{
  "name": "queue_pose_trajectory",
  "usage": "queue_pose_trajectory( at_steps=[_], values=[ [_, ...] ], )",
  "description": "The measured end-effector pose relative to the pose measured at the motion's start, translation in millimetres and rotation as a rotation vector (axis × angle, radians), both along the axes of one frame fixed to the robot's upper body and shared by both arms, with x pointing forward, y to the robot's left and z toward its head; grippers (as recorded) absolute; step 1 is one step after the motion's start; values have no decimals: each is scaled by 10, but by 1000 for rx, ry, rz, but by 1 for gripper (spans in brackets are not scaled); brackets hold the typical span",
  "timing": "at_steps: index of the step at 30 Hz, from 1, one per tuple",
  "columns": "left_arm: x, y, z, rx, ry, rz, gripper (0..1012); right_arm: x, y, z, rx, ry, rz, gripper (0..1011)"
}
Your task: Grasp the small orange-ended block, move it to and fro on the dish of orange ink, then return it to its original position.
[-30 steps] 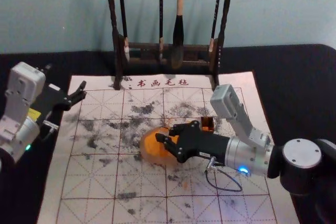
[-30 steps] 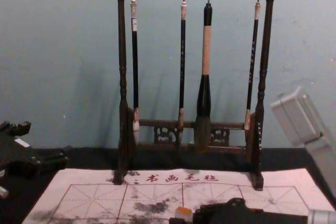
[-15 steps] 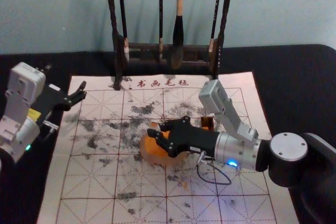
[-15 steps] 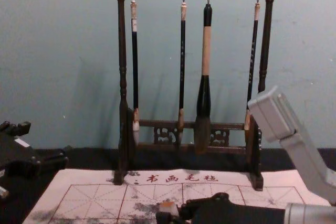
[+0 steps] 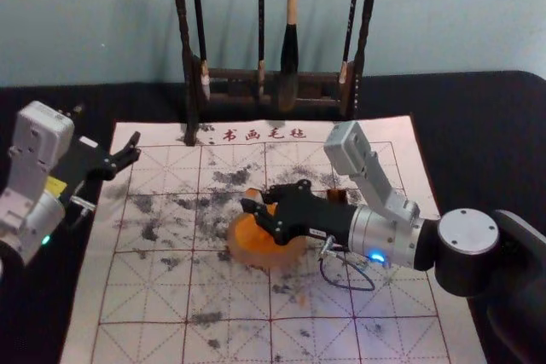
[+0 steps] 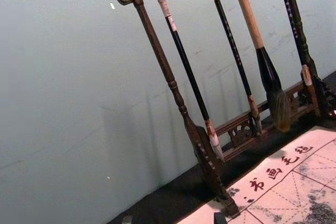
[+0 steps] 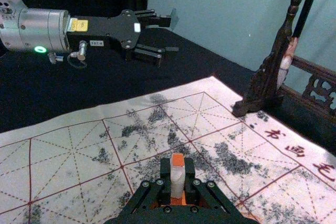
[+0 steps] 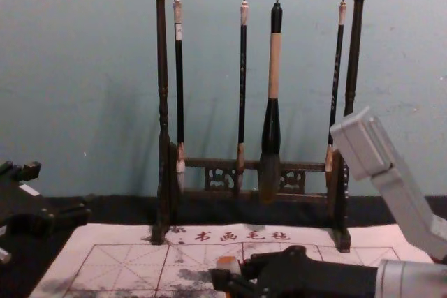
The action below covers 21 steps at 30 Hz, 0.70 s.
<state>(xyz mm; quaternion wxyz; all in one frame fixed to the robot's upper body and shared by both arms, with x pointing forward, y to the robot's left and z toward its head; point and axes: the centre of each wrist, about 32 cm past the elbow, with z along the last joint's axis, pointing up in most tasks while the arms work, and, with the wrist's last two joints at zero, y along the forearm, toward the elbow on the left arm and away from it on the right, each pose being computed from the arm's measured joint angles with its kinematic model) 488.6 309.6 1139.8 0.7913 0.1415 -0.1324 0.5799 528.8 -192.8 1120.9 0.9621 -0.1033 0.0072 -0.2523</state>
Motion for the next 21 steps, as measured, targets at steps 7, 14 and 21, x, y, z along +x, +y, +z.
queue_pose_trajectory(
  at_steps=[7,14,21],
  values=[
    [0,0,0,0,0,0,1001,14,-10,12,7,-9,-10,111],
    [0,0,0,0,0,0,1001,28,-23,12,21,-23,-29,111],
    [0,0,0,0,0,0,1001,36,-26,-33,23,-36,-51,111]
  ],
)
